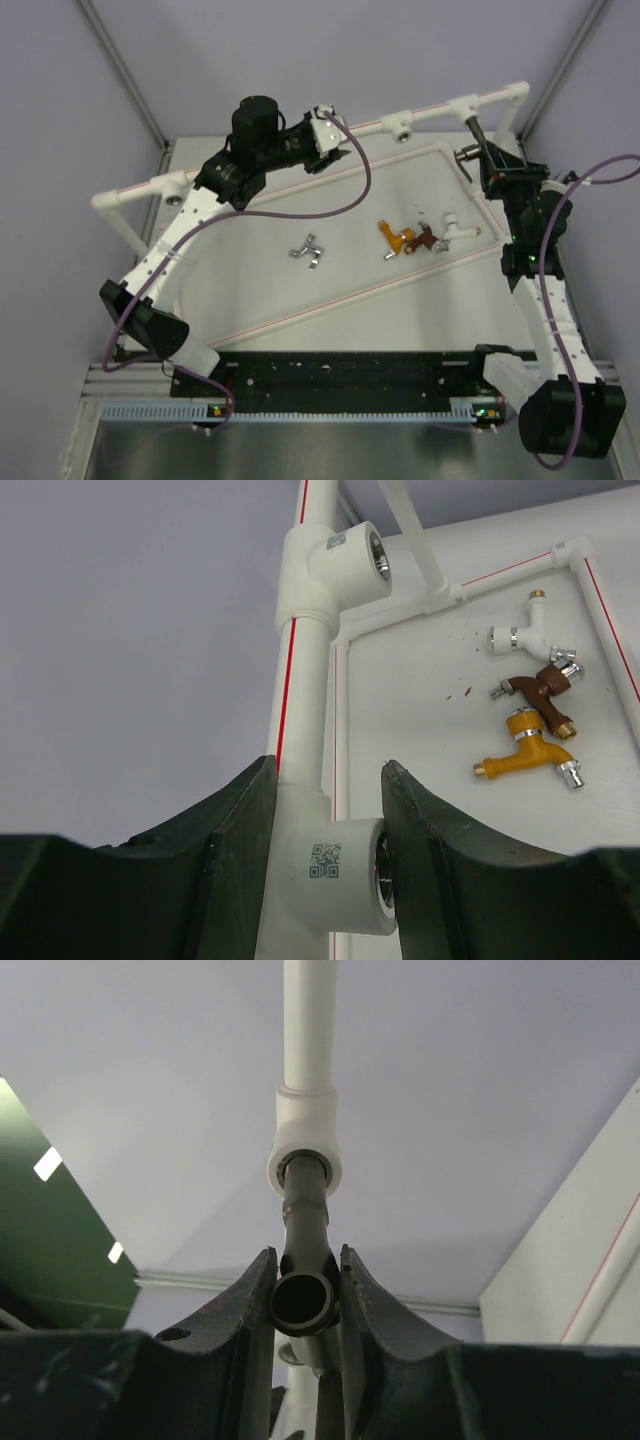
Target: Install the water faucets
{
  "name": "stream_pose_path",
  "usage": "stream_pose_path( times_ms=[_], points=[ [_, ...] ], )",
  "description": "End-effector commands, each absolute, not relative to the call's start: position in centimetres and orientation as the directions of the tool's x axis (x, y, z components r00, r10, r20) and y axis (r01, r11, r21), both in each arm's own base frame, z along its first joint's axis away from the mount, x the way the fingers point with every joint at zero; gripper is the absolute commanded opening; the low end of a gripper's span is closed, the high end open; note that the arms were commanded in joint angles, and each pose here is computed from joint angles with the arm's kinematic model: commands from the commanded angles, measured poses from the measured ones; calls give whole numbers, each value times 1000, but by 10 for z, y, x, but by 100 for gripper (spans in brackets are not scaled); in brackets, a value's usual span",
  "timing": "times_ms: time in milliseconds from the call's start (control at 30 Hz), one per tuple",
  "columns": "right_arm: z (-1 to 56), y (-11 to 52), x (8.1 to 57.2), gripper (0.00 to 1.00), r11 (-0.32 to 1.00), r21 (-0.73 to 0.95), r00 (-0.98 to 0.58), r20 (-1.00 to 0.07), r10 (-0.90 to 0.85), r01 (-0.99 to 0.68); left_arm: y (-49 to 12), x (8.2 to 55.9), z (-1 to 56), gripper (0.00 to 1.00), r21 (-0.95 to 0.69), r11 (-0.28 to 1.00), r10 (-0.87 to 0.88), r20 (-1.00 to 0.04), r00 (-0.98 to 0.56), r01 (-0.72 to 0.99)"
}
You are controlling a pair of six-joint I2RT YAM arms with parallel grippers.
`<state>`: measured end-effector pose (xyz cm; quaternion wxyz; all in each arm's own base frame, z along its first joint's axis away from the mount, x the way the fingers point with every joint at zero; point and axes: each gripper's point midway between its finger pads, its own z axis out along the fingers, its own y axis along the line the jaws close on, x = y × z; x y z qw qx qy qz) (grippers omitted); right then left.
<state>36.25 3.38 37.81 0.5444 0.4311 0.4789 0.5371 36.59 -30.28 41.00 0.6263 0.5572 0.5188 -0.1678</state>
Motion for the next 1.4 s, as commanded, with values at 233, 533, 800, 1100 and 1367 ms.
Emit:
stream_pose_path(
  times_ms=[233,533,800,1100,1367],
  points=[
    [407,33,362,18,-600,795,-130,588,798,-91,-295,381,346,49,433,332,490,-839,239,838],
    [404,24,330,99,-348,918,-33,348,937,-188,-295,387,352,48,458,340,499,-828,255,822],
    [409,-17,271,99,818,576,332,-772,541,6,-294,390,359,48,476,347,500,-823,270,809],
    [431,-36,267,96,760,-604,259,-714,-650,242,-294,392,364,48,490,353,496,-820,284,797],
    [435,-14,298,95,377,-901,276,-314,-908,216,-296,392,366,48,496,351,481,-823,301,794]
  ],
)
